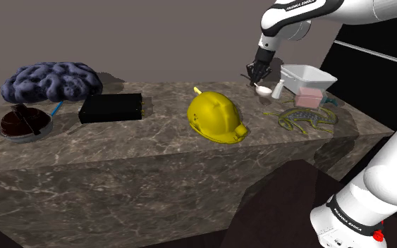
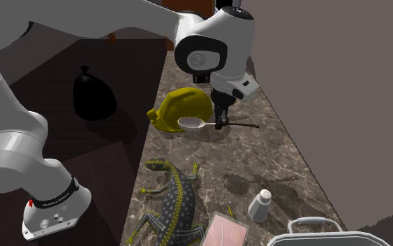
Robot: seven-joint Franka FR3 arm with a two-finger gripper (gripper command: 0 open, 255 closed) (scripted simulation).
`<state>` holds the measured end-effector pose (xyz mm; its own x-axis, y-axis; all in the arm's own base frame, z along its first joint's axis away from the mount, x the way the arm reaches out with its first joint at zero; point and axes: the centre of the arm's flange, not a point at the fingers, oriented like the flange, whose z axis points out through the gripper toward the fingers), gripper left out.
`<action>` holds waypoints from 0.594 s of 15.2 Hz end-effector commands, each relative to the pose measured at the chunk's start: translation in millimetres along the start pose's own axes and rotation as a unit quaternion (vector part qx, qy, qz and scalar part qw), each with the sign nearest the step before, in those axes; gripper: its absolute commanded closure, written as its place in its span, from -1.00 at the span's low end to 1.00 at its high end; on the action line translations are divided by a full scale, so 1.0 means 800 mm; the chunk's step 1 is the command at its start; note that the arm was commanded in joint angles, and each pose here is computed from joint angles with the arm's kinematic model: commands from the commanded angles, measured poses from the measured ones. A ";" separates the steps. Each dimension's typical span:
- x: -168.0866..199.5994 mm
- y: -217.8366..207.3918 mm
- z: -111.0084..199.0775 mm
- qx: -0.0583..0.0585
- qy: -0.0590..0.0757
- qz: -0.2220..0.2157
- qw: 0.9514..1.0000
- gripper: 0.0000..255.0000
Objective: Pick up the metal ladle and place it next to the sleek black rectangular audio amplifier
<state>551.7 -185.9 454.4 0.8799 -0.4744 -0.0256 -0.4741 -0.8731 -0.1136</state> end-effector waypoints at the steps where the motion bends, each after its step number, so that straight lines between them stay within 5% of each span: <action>1: -0.008 -0.027 0.002 0.000 0.000 0.000 1.000 1.00; 9: -0.051 -0.151 0.017 0.000 0.000 0.000 1.000 1.00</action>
<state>570.7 -75.5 456.3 0.8804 -0.4736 -0.0257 -0.4732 -0.8736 -0.1133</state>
